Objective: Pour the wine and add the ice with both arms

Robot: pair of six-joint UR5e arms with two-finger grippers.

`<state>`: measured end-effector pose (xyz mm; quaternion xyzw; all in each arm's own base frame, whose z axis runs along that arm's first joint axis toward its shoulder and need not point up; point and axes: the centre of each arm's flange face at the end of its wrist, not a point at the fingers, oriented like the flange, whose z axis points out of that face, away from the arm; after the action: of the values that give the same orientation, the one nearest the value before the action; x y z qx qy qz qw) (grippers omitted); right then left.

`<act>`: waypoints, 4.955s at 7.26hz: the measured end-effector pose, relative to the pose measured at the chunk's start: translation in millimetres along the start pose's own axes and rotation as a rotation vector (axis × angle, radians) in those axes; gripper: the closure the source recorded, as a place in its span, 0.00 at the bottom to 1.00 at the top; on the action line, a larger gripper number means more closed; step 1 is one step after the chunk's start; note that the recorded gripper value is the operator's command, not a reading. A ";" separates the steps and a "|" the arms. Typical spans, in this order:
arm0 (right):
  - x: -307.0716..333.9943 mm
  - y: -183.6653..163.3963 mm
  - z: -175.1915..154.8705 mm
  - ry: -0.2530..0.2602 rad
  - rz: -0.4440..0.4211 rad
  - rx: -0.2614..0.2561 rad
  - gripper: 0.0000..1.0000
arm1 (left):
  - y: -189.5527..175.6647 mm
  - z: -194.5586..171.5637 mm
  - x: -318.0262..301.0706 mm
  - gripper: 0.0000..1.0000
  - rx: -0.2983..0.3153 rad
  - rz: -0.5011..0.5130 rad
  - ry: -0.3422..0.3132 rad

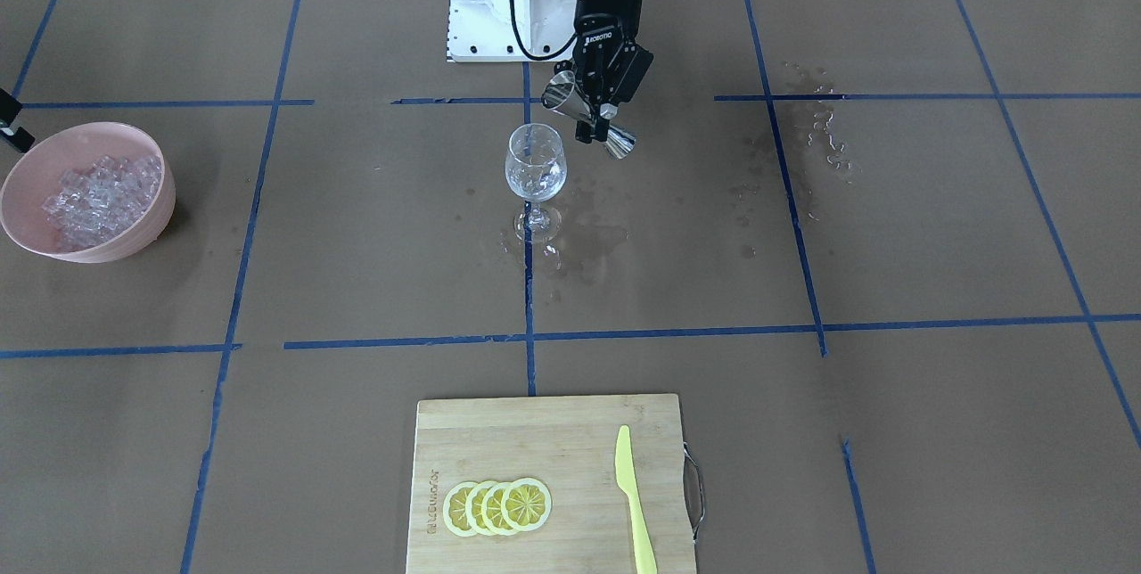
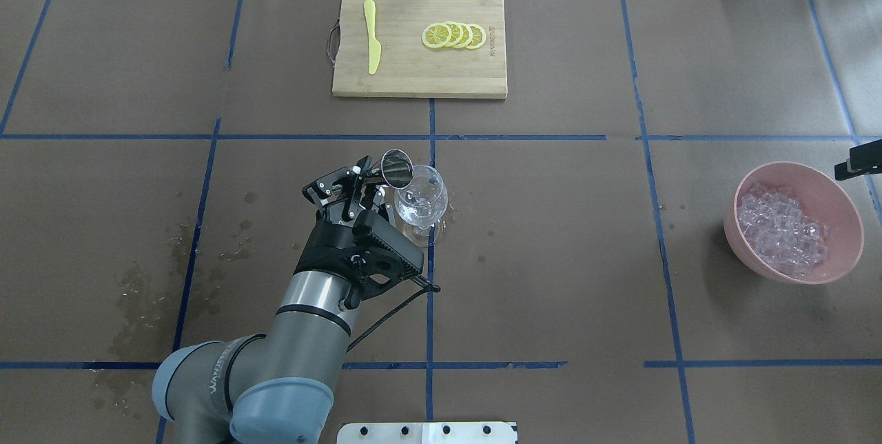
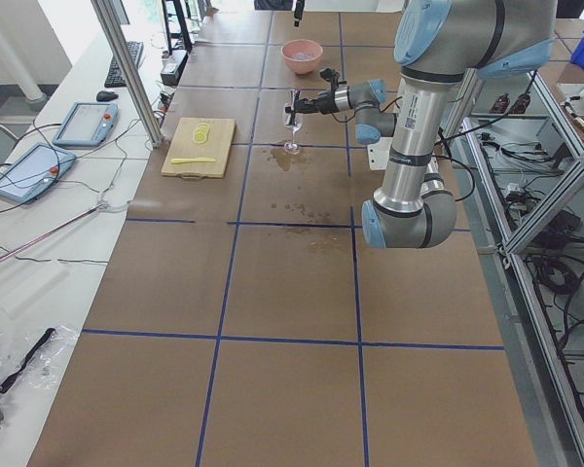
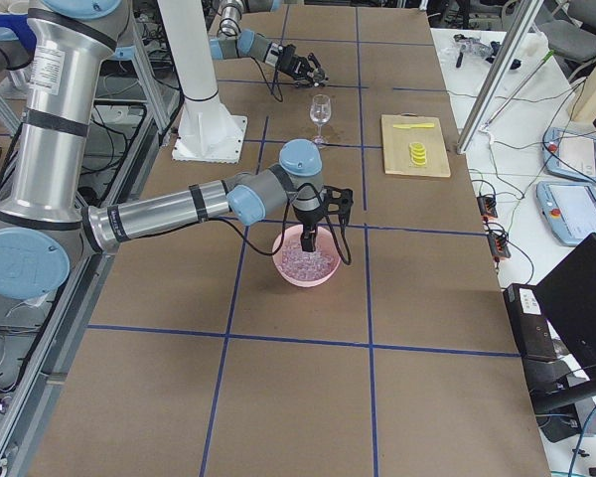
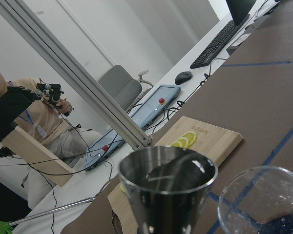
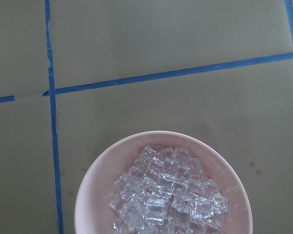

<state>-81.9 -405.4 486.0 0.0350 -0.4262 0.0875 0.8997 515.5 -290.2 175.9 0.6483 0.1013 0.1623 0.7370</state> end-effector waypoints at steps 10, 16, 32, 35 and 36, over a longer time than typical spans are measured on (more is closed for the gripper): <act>-2.5 -0.2 0.4 -0.009 -0.001 -0.005 0.00 | 6.8 17.4 -3.8 1.00 -0.021 0.275 -0.120; -1.4 0.3 0.5 -0.008 0.000 -0.006 0.00 | 3.8 17.5 -7.1 1.00 -0.038 0.504 -0.154; -5.9 -2.0 -0.9 -0.013 -0.015 0.001 0.00 | 131.5 7.1 -67.1 1.00 0.030 0.248 -0.199; -2.8 -3.0 1.6 -0.003 -0.023 0.004 0.00 | 248.7 -15.3 -134.3 1.00 0.044 0.235 -0.176; 2.3 -4.7 7.8 0.001 -0.029 0.010 0.00 | 268.8 -21.7 -149.0 1.00 0.052 0.216 -0.178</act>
<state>-85.5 -410.8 492.8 0.0455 -0.4250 0.0765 0.9008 340.7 -296.7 429.5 0.6862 -0.0304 0.1799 0.7042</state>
